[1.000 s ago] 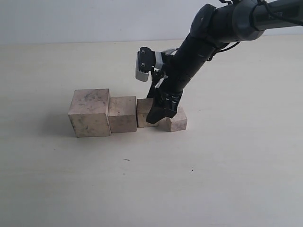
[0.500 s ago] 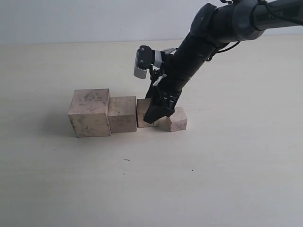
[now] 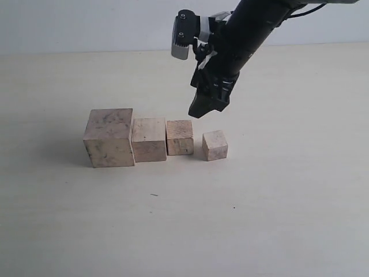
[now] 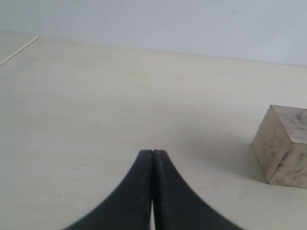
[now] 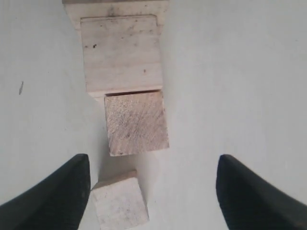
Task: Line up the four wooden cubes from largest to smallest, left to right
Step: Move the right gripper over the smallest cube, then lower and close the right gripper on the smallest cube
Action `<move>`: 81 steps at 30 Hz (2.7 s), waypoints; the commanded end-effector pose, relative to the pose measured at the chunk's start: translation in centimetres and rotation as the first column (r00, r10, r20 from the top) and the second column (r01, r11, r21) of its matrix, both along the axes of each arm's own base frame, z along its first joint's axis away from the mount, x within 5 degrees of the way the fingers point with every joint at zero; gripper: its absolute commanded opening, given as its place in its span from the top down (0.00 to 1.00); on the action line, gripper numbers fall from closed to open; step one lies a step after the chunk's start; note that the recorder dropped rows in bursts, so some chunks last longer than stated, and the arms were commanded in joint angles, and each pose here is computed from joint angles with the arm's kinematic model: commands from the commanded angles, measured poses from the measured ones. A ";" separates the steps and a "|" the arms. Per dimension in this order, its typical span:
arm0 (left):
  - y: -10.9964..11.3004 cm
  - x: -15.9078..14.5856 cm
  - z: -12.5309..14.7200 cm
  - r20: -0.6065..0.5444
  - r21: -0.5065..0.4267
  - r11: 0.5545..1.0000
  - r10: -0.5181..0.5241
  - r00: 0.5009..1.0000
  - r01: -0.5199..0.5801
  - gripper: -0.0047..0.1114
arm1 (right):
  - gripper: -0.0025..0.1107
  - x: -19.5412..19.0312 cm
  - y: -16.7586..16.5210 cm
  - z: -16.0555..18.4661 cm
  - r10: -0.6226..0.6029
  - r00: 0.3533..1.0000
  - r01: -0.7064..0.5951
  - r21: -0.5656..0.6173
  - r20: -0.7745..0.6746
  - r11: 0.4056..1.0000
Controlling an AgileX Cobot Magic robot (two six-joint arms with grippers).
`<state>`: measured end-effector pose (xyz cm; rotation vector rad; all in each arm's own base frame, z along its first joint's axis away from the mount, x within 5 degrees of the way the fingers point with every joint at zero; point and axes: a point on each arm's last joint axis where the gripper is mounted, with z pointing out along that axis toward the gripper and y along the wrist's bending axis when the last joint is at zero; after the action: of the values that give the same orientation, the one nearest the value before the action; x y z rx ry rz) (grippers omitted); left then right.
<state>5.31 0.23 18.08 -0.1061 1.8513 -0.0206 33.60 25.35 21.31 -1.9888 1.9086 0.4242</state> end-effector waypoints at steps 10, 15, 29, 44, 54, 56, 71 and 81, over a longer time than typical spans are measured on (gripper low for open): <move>0.0 0.0 0.0 0.017 -0.010 1.000 -0.001 1.000 0.001 0.96 | 0.36 -0.5 -1.8 1.0 -0.040 0.999 0.038 -0.143 -0.016 0.989; 0.0 0.0 0.0 0.017 -0.010 1.000 -0.001 1.000 0.001 0.96 | 0.36 -0.6 -1.9 0.1 -0.046 0.999 0.042 -0.150 -0.022 0.988; 0.0 0.0 0.0 0.017 -0.010 1.000 -0.001 1.000 0.001 0.96 | 0.36 -1.2 -2.2 -3.3 -0.050 0.998 0.053 -0.110 0.028 0.993; 0.0 0.0 0.0 0.017 -0.010 1.000 -0.001 1.000 0.001 0.96 | 0.36 -1.4 -3.1 -3.6 0.223 0.970 -0.197 -0.231 0.093 0.953; 0.0 0.0 0.0 0.017 -0.010 1.000 -0.001 1.000 0.001 0.96 | 0.36 -1.2 -2.2 -5.7 0.256 0.965 -0.244 -0.164 0.053 0.956; 0.0 0.0 0.0 0.017 -0.010 1.000 -0.001 1.000 0.001 0.96 | 0.36 -1.3 -1.9 -6.4 0.237 0.971 -0.231 -0.145 0.025 0.962; 0.0 0.0 0.0 0.017 -0.010 1.000 -0.001 1.000 0.001 0.96 | 0.36 -1.2 -1.8 -7.6 0.139 0.990 -0.143 -0.146 -0.038 0.979; 0.0 0.0 0.0 0.017 -0.010 1.000 -0.001 1.000 0.001 0.96 | 0.36 -1.2 -1.8 -8.2 0.117 0.991 -0.125 -0.154 -0.060 0.980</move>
<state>5.31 0.23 18.08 -0.1061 1.8513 -0.0206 32.34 23.68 13.24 -2.2386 1.8895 0.3582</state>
